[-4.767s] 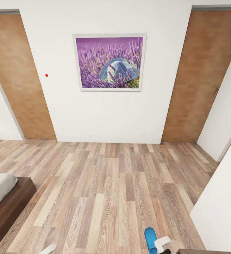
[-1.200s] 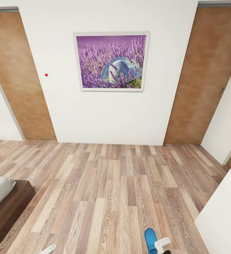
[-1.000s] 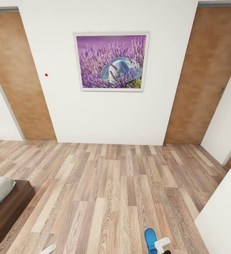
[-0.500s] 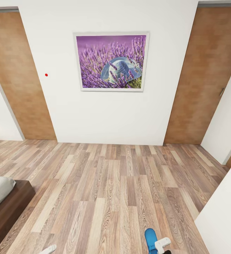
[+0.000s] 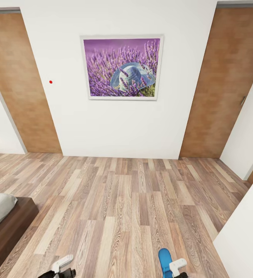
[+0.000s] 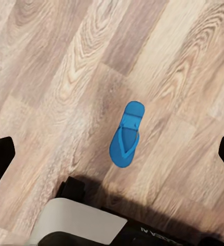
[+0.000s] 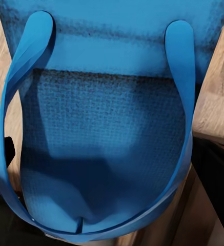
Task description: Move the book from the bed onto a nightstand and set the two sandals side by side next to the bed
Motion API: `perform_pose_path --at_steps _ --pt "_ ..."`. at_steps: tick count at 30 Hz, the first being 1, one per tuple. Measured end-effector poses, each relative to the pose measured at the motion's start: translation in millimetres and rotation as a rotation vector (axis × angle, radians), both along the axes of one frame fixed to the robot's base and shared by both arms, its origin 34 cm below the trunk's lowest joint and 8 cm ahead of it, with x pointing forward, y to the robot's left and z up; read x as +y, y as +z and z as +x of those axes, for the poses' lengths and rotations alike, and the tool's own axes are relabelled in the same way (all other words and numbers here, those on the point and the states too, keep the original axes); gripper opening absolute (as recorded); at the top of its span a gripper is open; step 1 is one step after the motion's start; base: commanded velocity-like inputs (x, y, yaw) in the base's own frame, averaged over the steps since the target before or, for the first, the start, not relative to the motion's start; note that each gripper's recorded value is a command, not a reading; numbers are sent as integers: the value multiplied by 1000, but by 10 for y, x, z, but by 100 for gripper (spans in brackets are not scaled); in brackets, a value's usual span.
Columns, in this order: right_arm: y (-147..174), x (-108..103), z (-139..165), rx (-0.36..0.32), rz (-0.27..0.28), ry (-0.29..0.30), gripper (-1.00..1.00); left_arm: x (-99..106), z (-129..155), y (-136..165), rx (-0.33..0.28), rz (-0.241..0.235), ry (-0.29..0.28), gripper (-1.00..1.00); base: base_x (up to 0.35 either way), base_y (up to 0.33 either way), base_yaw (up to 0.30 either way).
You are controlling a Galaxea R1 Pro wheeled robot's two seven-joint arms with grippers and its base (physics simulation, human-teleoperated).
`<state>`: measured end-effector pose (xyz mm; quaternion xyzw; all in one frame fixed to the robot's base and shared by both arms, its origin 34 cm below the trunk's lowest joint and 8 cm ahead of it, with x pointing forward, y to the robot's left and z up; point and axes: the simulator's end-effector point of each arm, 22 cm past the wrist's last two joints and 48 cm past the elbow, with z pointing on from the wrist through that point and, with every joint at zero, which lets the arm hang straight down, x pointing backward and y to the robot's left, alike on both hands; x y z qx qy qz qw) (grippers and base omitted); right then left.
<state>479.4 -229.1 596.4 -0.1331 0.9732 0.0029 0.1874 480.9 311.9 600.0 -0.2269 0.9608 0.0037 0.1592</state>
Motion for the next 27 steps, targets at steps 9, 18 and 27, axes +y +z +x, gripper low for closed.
perform_pose_path --at_steps 9,18,27 --pt "155 38 306 -69 17 -6 -100 -380 102 33 30 -22 -97 100 0 0 0" --pt "525 153 870 -202 46 -8 -100 -511 126 40 26 -27 -125 100 0 0 0" --pt "1041 253 1420 -306 61 -10 -100 -499 169 52 0 -16 -124 100 0 0 0"
